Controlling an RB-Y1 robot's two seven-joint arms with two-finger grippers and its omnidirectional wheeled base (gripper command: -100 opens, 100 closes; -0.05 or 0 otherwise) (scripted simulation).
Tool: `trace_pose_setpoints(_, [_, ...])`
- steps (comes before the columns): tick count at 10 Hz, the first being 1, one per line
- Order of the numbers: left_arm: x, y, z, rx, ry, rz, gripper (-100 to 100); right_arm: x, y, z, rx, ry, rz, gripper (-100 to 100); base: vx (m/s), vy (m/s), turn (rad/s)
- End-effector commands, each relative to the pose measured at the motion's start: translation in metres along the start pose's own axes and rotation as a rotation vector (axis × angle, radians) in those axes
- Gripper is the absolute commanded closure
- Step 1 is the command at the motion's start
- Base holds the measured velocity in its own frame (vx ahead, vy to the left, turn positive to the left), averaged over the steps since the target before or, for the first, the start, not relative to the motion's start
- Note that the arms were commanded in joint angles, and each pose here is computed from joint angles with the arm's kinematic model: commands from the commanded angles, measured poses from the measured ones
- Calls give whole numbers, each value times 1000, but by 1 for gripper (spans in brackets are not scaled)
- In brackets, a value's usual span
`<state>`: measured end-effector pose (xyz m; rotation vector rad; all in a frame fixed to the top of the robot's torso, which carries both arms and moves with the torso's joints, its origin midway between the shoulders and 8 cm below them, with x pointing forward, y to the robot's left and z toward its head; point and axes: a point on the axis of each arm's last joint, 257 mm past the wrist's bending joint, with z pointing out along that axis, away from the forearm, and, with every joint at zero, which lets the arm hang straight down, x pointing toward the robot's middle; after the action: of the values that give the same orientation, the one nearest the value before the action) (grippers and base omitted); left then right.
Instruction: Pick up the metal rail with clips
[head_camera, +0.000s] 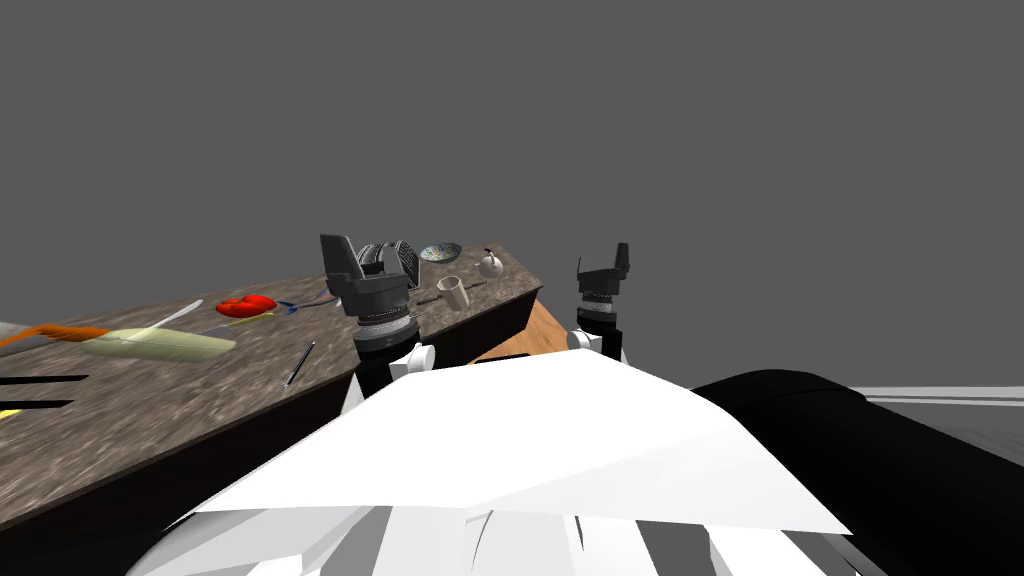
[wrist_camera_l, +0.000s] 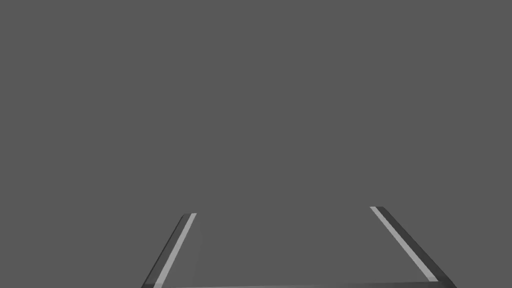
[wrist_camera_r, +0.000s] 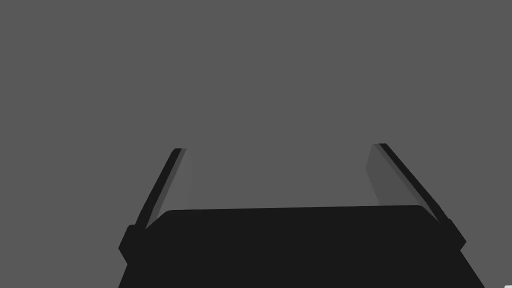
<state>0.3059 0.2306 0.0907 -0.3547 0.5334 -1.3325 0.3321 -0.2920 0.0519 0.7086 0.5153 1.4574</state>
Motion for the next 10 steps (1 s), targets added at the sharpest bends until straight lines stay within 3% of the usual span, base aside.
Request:
trace_pose_setpoints(1, [8, 8, -5, -17, 51, 3, -100, 0, 0, 0, 0, 0, 0, 0, -36, -22, -28])
trace_pose_setpoints(10, [40, 61, -49, -133, 315, 30, -100, 0, 0, 0, 0, 0, 0, 0, -73, -51, -41])
